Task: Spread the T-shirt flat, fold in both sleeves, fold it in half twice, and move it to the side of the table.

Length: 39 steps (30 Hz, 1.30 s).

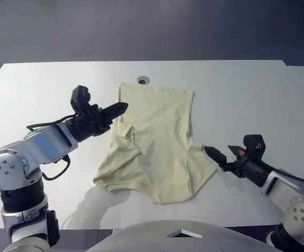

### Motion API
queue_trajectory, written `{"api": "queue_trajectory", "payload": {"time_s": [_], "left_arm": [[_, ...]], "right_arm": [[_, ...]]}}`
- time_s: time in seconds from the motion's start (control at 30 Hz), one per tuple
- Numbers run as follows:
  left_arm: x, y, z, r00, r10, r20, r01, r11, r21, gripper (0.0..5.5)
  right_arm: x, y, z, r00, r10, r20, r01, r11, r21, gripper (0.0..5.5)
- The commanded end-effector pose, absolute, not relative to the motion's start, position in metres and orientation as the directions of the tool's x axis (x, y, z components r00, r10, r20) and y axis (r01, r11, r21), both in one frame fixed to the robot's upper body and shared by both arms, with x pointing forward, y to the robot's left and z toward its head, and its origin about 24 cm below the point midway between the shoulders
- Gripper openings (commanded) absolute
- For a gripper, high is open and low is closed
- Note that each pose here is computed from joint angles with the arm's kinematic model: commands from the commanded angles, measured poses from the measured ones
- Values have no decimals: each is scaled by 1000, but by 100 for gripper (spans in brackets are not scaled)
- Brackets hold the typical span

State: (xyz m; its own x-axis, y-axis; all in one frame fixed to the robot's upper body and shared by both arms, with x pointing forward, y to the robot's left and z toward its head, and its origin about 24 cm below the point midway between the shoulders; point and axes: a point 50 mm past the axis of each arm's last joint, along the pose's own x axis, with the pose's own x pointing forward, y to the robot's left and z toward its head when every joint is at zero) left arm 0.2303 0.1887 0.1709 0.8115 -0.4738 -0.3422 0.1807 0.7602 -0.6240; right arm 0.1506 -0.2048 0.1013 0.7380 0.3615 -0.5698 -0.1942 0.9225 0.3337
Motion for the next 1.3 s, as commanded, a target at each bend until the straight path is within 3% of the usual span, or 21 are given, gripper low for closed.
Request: {"api": "queue_trajectory", "payload": {"time_s": [0.03, 0.2, 0.5, 1.3], "left_arm": [[231, 211, 162, 867, -288, -407, 46, 859, -510, 328], [228, 208, 157, 867, -285, -409, 53, 869, -492, 408], [231, 206, 153, 851, -298, -433, 61, 874, -482, 540], [226, 210, 144, 853, -247, -461, 16, 893, -449, 540]], "right_arm": [[138, -210, 91, 671, 379, -637, -185, 918, 351, 540], [133, -200, 78, 628, 422, -653, -168, 893, 417, 540], [120, -186, 57, 588, 457, -667, -112, 863, 492, 404], [128, -201, 62, 574, 441, -690, -153, 886, 438, 3]]}}
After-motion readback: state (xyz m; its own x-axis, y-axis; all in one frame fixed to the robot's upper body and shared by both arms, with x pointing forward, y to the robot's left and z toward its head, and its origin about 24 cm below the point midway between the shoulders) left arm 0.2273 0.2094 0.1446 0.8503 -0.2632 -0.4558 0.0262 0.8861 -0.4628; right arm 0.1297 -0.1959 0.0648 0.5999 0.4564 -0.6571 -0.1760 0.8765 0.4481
